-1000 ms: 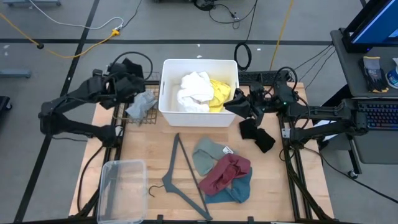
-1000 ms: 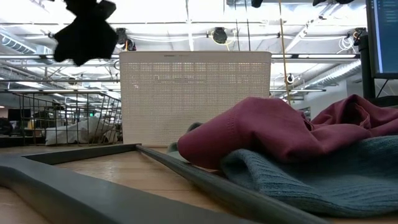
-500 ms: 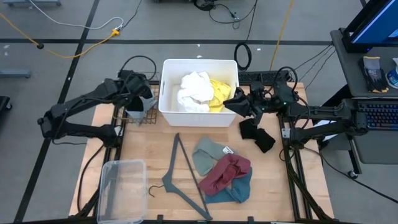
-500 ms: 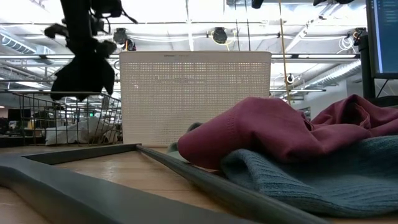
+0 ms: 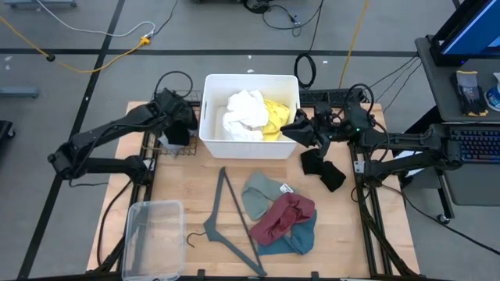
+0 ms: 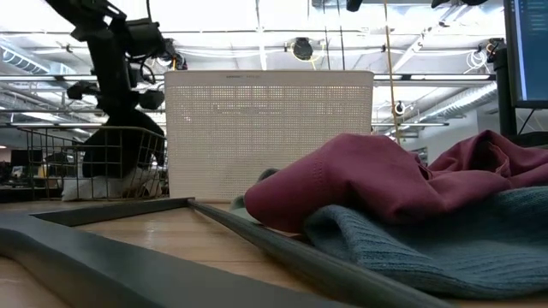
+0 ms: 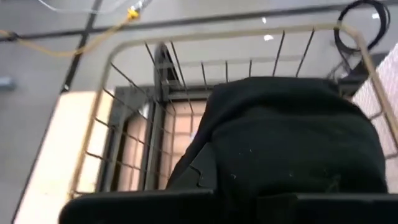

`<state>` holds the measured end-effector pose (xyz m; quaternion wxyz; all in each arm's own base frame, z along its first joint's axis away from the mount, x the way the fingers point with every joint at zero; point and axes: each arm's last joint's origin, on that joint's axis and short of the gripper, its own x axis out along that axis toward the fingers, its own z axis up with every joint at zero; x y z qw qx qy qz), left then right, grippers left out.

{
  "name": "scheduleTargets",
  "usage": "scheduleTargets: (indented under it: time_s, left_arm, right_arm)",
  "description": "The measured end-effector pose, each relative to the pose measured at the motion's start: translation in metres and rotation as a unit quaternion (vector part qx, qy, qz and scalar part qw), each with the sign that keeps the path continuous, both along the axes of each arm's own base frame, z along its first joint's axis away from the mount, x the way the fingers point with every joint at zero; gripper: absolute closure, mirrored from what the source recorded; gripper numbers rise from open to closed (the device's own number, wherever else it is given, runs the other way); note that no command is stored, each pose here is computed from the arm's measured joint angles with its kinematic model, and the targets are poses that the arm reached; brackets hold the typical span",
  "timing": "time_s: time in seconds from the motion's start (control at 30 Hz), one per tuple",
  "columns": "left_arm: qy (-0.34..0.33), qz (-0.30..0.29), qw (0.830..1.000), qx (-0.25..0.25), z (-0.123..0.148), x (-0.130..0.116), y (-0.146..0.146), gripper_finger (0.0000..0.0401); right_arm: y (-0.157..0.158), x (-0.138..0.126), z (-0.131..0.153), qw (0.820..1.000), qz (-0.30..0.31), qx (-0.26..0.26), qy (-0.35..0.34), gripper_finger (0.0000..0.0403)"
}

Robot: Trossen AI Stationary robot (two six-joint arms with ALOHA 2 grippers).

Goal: Pick & Place Cloths
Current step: Put the black pants into the gold wire basket

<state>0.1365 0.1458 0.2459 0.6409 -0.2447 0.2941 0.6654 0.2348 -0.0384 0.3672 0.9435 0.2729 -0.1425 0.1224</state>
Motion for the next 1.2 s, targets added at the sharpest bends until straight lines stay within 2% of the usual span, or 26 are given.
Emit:
scheduleTargets:
  time_s: [0.13,0.23,0.4,0.6,0.77,0.93,1.2]
  left_arm:
    - [-0.019,-0.014,0.999,-0.026,-0.003,0.000,0.000,0.0370]
    - [-0.024,-0.019,0.999,-0.032,-0.003,0.000,0.000,0.0345]
    - [-0.036,-0.033,0.998,-0.048,-0.004,0.001,-0.001,0.0283]
    - [-0.030,-0.044,0.997,-0.054,-0.004,0.001,-0.002,0.0186]
    - [-0.063,-0.071,0.993,-0.076,-0.002,0.001,-0.005,0.0127]
    - [-0.094,-0.082,0.989,-0.073,0.006,-0.003,-0.011,0.0104]
    - [-0.147,-0.056,0.987,-0.024,0.026,-0.019,-0.025,0.0118]
  right_arm:
    - [0.001,0.000,0.000,1.000,0.000,-0.004,-0.001,0.0328]
    - [0.001,0.000,0.000,1.000,0.007,0.016,0.003,0.0328]
    - [0.000,0.000,0.000,0.999,0.017,0.043,0.007,0.0328]
    - [0.002,0.000,0.000,0.999,0.039,0.027,0.007,0.0328]
    - [0.002,-0.002,0.003,0.999,0.026,-0.013,-0.015,0.0328]
    - [0.004,-0.010,0.008,0.998,0.011,-0.053,-0.028,0.0328]
    - [0.009,-0.033,0.014,0.996,-0.005,-0.092,-0.004,0.0328]
